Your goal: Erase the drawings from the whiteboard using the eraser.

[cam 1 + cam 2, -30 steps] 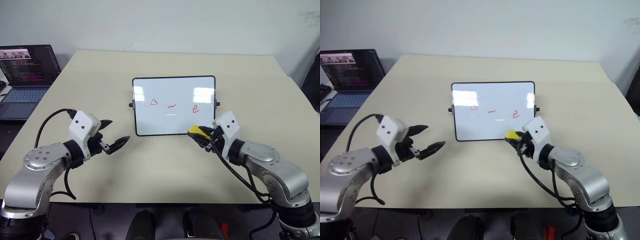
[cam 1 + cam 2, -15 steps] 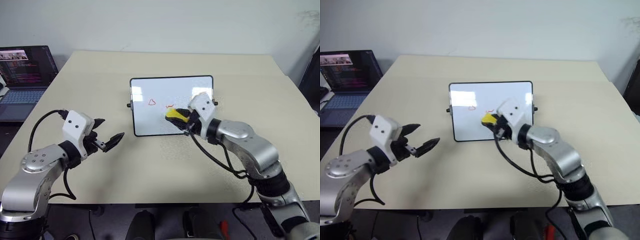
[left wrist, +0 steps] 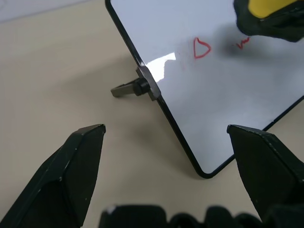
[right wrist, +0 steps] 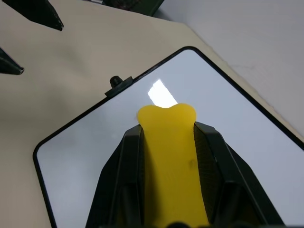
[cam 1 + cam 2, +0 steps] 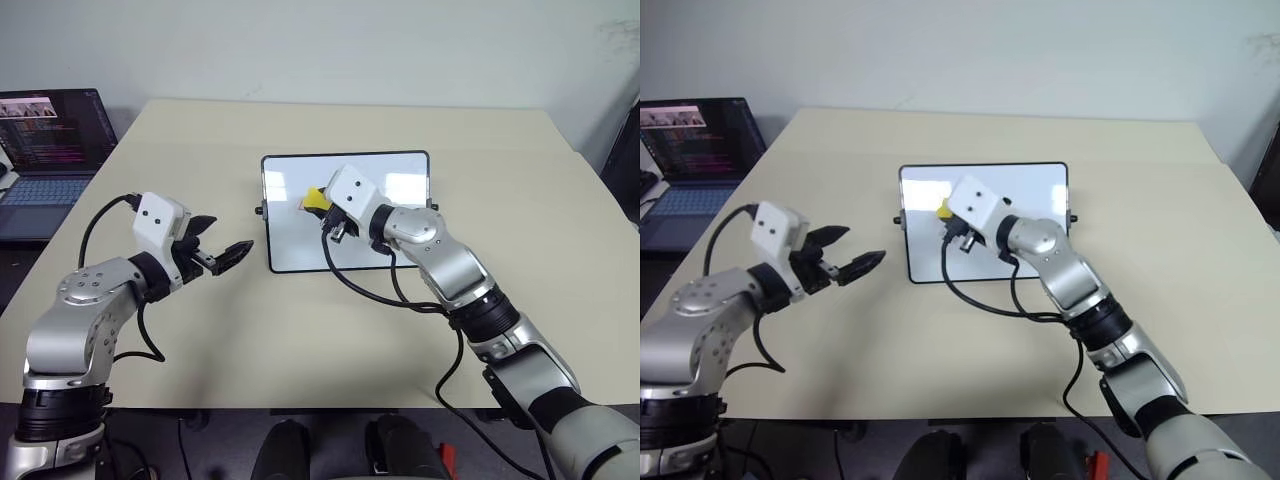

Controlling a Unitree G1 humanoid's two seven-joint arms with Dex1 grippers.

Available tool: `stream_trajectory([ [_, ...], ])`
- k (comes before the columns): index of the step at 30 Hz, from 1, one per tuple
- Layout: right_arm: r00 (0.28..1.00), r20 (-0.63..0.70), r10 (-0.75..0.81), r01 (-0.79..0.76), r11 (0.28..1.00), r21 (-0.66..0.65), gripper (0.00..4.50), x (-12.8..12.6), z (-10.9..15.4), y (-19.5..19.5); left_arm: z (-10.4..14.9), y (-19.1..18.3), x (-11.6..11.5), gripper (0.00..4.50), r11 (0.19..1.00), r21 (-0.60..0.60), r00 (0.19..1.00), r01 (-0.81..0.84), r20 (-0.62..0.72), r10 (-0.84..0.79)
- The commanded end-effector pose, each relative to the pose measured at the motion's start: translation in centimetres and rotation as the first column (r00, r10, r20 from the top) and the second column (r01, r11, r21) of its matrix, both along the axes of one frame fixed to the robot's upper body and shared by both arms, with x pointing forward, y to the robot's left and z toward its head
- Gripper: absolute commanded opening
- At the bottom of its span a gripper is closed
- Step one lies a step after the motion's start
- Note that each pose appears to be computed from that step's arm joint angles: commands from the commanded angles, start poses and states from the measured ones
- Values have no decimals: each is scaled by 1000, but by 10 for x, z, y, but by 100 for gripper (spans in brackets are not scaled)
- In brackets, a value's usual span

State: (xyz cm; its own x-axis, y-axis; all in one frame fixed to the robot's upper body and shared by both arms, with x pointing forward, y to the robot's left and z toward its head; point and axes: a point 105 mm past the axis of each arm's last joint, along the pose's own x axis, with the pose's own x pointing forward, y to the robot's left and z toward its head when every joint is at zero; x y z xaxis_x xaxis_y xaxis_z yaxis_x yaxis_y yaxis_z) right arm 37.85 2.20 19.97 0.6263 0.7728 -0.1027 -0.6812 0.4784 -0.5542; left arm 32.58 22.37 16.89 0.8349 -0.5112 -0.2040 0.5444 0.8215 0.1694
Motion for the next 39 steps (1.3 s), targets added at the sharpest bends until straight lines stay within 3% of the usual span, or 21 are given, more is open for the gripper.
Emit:
stream_trajectory([
  [1,994,106,11,-14,1000,27,111,6,27,12,11,-8,4,450,999,12,998,37,40,-37],
  [6,995,95,-8,7,1000,6,111,21,22,26,11,-13,4,450,997,16,997,69,32,-70],
  [16,988,-157,12,-25,996,-80,111,34,-17,25,10,-18,3,450,996,21,995,91,32,-92],
  [23,995,-57,-88,85,995,-47,111,52,5,10,9,-19,1,450,995,23,995,97,31,-98],
  [32,986,-169,0,-32,982,-188,111,37,-35,13,8,-22,1,450,994,24,994,107,30,-107],
  [39,994,7,-113,113,987,-115,111,57,0,5,7,-23,1,450,994,24,993,111,28,-111],
])
